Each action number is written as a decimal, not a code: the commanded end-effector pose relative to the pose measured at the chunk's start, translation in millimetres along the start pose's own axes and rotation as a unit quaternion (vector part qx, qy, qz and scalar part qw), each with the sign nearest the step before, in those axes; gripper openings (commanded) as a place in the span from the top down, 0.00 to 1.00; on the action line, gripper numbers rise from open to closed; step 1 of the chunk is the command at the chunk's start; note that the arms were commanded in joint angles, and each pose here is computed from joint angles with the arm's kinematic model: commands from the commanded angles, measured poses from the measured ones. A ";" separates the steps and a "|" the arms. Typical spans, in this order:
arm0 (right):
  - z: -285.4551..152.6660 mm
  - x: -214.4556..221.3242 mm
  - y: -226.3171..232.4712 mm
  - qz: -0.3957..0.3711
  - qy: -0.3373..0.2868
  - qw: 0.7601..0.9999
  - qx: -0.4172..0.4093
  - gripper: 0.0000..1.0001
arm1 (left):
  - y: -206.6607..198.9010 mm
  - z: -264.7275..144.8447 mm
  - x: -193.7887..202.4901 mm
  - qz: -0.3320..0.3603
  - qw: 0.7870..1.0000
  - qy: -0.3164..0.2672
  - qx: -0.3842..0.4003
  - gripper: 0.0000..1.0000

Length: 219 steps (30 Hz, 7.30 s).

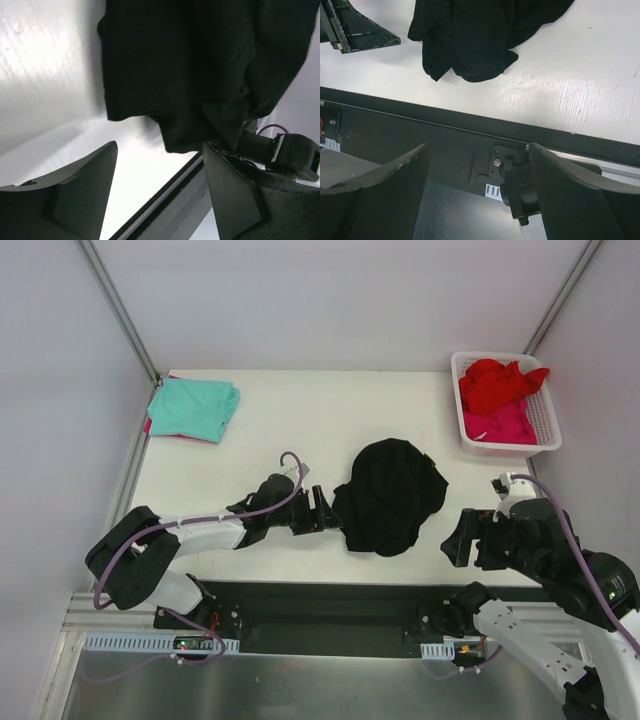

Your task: Fold and stack the t-shirts

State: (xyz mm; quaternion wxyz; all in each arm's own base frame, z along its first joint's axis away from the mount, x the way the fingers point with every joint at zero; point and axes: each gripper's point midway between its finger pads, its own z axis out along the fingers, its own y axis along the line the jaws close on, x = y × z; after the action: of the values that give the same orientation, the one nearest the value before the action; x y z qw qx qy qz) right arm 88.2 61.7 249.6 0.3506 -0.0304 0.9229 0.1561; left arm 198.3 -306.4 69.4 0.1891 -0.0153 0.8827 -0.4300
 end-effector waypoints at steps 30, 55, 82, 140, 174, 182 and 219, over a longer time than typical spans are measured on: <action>-10.5 5.3 -2.9 0.007 0.003 1.000 0.000 0.17 | 8.5 24.5 -17.0 -0.008 0.999 -0.026 0.046 0.41; -8.0 6.1 -4.8 0.006 -0.004 1.000 0.001 0.16 | -5.7 11.1 -35.3 -0.003 0.999 -0.049 0.023 0.90; 40.4 17.0 -7.2 -0.001 -0.035 0.999 -0.011 0.16 | -308.8 -238.9 -219.2 0.221 0.934 -0.271 0.070 1.00; 130.8 51.3 144.4 -0.040 0.019 0.969 -0.245 0.18 | -393.6 -402.0 -155.8 0.282 0.833 -0.360 0.313 1.00; 191.4 32.5 292.7 -0.266 0.031 0.940 -0.211 0.99 | -368.9 -430.4 -137.4 0.279 0.835 -0.379 0.283 1.00; 134.5 -62.3 221.5 -0.296 -0.075 0.950 -0.068 0.99 | -345.7 -411.0 -137.8 0.274 0.852 -0.372 0.247 1.00; -135.3 -274.6 3.6 -0.196 -0.395 0.861 0.255 0.99 | -296.9 -410.7 -151.9 0.252 0.854 -0.429 0.152 1.00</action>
State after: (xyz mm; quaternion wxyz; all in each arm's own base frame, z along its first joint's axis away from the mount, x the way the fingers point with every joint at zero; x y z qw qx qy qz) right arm 219.8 32.9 503.1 0.6816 -0.0971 0.7079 -0.1575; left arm 152.2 -176.1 564.9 0.6087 0.0743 0.6272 -0.4802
